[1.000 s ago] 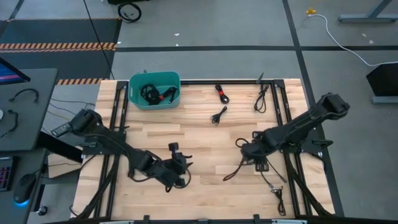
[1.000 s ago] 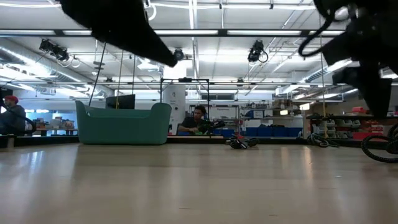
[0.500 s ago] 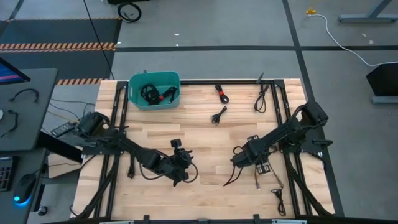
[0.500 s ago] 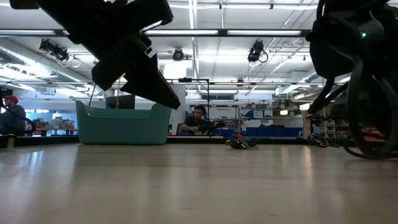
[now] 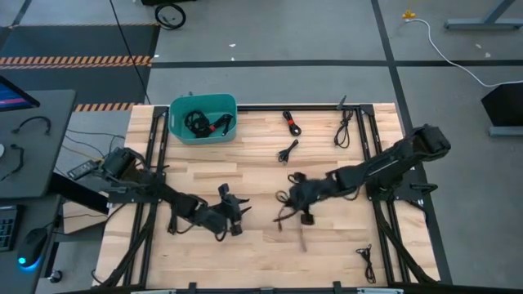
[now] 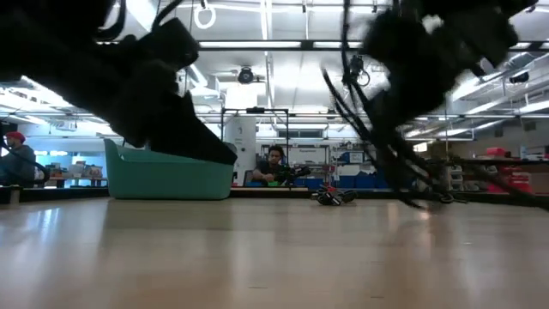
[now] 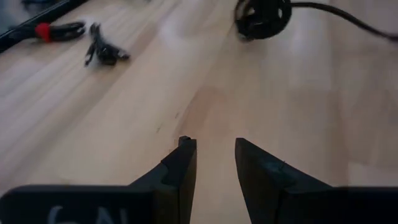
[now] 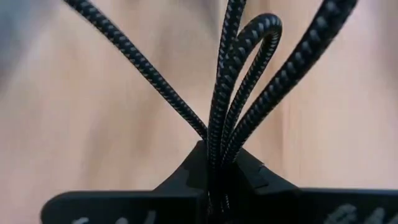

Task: Pick and place USB-C Cables
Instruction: Put the black charger cable into the blue bin

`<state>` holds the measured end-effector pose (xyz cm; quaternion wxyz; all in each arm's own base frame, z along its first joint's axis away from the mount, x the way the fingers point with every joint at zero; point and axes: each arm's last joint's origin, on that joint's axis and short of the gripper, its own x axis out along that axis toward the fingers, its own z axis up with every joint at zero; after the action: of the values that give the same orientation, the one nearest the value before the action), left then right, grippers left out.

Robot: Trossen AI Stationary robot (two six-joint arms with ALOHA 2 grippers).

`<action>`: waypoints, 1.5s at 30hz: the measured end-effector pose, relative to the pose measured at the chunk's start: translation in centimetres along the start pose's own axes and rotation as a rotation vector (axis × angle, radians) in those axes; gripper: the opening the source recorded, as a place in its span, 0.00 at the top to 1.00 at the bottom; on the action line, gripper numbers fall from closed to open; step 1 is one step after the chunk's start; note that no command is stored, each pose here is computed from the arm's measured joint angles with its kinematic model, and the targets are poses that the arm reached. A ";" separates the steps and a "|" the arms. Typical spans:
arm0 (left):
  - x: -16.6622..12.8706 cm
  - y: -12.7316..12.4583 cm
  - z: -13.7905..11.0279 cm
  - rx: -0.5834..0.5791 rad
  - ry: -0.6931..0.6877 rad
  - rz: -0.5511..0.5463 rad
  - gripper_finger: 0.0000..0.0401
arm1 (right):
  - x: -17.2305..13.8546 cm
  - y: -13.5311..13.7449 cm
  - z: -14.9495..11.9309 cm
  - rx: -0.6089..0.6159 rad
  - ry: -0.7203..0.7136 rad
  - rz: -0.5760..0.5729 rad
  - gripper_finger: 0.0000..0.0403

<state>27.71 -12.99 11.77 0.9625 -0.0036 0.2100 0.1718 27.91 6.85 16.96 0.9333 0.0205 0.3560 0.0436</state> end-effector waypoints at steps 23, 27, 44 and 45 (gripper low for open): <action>0.9 1.6 3.9 0.070 -0.346 -0.189 0.30 | 2.5 -1.5 3.9 -0.113 -0.724 0.258 0.93; 1.1 1.5 4.7 0.066 -0.375 -0.237 0.29 | 2.5 -1.6 3.9 -0.121 -0.732 0.224 0.93; 2.1 1.1 6.5 0.100 -0.365 -0.231 0.78 | 2.4 -1.6 4.1 -0.103 -0.748 0.228 0.71; 2.0 0.9 6.5 0.098 -0.366 -0.233 0.81 | 2.3 -1.6 4.1 -0.103 -0.745 0.229 0.67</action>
<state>31.71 -10.96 16.90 0.9969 0.0503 0.0381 0.0469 32.45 5.46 18.39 0.9875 0.0277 -0.0144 0.1548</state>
